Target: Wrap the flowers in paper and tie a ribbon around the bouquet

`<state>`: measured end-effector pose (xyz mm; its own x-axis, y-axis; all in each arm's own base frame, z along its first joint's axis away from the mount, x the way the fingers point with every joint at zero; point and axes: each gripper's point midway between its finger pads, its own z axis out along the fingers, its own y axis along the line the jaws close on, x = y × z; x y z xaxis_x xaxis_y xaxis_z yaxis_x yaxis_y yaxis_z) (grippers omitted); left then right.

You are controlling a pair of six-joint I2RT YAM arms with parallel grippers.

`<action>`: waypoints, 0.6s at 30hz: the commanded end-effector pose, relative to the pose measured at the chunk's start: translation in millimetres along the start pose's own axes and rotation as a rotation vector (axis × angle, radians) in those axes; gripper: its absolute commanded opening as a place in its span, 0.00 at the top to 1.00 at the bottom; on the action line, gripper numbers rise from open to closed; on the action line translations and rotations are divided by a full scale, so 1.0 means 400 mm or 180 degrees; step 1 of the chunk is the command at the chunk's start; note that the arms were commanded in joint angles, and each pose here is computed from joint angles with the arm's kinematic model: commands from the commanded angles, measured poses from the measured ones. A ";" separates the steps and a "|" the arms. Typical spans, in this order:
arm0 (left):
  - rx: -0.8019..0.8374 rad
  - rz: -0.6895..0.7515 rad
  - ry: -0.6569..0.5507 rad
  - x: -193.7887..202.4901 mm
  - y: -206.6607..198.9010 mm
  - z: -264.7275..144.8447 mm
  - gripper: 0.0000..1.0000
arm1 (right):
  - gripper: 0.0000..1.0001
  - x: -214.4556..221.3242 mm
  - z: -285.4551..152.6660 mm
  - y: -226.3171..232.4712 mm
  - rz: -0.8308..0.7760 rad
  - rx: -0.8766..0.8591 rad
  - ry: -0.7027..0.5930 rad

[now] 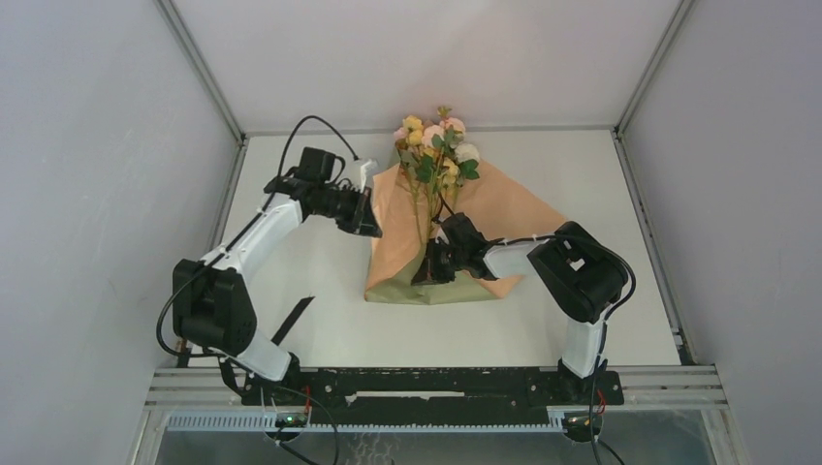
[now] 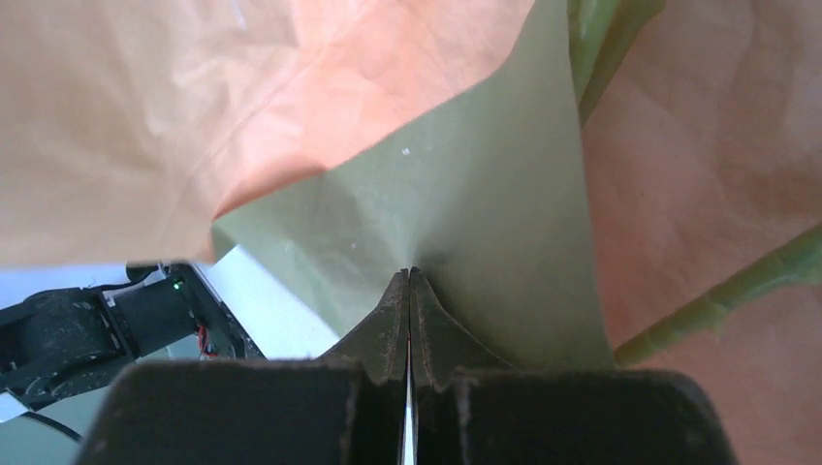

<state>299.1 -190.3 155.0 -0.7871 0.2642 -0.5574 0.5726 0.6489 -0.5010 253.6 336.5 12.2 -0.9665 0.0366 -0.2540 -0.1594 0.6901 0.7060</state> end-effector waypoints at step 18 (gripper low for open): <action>0.0381 0.0095 -0.0256 -0.342 -0.118 0.276 1.00 | 1.00 -0.036 -0.036 0.053 0.0520 -0.0515 -0.0455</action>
<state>376.5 -318.4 167.7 -0.7732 0.2726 -0.5726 0.6145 0.5453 -0.5701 248.5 334.8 11.7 -0.9682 0.1892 -0.1635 -0.0164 0.6043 0.7966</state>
